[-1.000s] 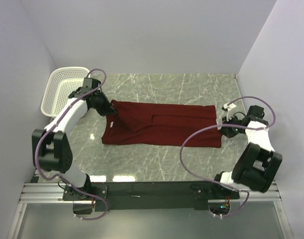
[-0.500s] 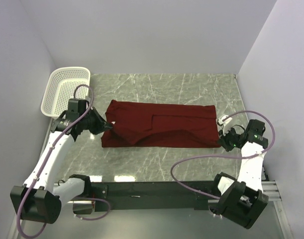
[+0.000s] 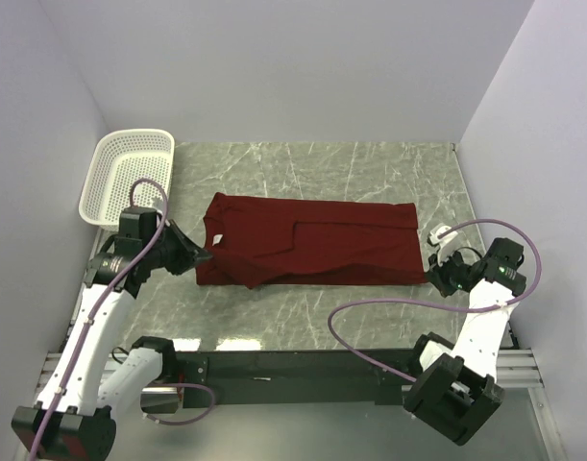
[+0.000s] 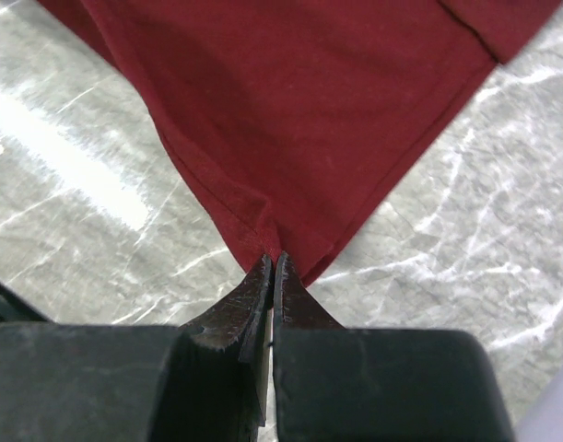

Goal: Fold and stack the t-shirts
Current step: Fold the tshirt

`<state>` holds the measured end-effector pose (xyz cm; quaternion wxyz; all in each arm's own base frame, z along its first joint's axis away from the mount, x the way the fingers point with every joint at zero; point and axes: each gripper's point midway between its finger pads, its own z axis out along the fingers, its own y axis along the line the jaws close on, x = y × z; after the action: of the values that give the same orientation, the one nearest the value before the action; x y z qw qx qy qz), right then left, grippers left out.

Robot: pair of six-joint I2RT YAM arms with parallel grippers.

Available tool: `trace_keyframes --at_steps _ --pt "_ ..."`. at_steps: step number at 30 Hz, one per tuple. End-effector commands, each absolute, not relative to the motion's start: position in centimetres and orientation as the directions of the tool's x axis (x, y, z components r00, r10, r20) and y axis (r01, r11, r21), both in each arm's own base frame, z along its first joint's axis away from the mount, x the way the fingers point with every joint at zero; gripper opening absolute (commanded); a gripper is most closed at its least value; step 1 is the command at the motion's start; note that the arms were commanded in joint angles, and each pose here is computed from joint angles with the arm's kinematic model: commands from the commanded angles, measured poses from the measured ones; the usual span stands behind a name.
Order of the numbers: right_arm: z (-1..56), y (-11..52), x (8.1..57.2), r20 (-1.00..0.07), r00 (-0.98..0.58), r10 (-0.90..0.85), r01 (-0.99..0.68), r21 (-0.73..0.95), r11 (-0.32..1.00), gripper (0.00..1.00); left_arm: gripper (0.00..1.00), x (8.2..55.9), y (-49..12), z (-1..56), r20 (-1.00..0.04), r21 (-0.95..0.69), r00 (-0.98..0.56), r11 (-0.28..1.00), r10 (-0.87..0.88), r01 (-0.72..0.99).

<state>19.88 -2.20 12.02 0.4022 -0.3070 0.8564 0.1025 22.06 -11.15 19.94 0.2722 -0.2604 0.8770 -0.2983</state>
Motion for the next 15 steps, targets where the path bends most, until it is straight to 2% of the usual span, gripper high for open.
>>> trace_keyframes --at_steps 1,7,15 --pt "13.1 -1.3 19.6 -0.775 -0.425 -0.468 -0.66 -0.089 0.746 0.0 0.01 21.6 -10.8 19.4 -0.323 -0.666 -0.698 0.677 -0.64 -0.312" --pt "12.4 -1.6 20.0 -0.772 -0.448 -0.451 -0.664 -0.051 0.746 0.0 0.01 23.3 -11.5 18.7 -0.298 -0.686 -0.702 0.656 -0.647 -0.314" --pt "12.5 -3.4 23.2 -0.783 -0.509 -0.358 -0.605 0.03 0.795 0.0 0.01 29.0 -12.6 20.0 -0.29 -0.701 -0.712 0.649 -0.639 -0.297"
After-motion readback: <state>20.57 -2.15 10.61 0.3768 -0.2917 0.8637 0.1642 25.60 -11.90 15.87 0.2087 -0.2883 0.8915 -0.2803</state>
